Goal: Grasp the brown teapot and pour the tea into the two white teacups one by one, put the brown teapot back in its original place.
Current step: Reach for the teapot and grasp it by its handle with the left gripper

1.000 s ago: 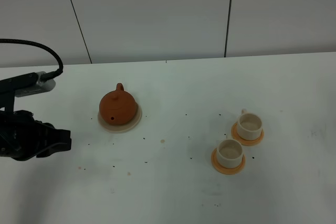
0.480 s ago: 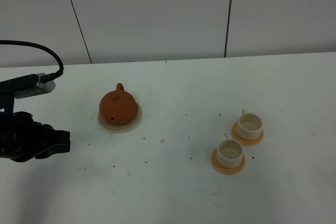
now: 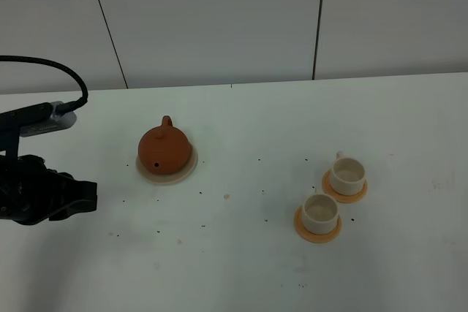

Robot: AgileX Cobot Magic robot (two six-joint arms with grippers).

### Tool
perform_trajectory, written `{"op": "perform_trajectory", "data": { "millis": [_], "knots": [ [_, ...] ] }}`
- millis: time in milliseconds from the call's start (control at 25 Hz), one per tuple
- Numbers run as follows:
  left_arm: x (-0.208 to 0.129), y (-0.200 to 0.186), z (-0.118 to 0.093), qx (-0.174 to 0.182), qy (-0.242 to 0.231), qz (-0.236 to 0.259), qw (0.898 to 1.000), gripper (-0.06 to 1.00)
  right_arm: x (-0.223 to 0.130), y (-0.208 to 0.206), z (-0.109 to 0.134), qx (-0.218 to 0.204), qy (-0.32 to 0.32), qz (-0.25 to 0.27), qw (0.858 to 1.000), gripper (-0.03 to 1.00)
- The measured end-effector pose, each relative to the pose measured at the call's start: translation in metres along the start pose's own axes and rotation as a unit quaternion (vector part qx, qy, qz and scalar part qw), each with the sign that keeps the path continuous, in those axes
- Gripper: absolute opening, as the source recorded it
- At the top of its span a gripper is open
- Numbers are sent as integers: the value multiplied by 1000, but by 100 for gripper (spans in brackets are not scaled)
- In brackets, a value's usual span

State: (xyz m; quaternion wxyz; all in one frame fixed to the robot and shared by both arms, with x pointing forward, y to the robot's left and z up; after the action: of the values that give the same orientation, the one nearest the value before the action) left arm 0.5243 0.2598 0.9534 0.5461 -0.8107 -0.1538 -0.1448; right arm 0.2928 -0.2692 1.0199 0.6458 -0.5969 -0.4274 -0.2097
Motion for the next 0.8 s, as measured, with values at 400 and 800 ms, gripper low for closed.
{"op": "perform_trajectory", "data": {
  "millis": [400, 800],
  "knots": [
    [16, 9, 1, -3, 10, 7, 1000, 24, 0, 0, 0, 2, 2, -2, 1000, 32],
    [82, 34, -17, -6, 109, 38, 993, 24, 1, 0, 0, 2, 2, -2, 1000, 32]
  ]
}}
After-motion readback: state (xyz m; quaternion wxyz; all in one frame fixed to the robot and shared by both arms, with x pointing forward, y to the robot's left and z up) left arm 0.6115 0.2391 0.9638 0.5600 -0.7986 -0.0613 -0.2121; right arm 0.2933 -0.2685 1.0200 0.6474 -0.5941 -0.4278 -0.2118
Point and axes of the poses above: a point on each arm's last joint axis where the gripper is mounted, y pointing out along that axis toward the gripper, z along the wrist's bending axis when the last joint is at zero, x = y × z, the point moved 5 cm from there along y, pointing out along that axis toward the gripper, and after that the axes turned 9 degrees about -y, right-handed, at the moved point
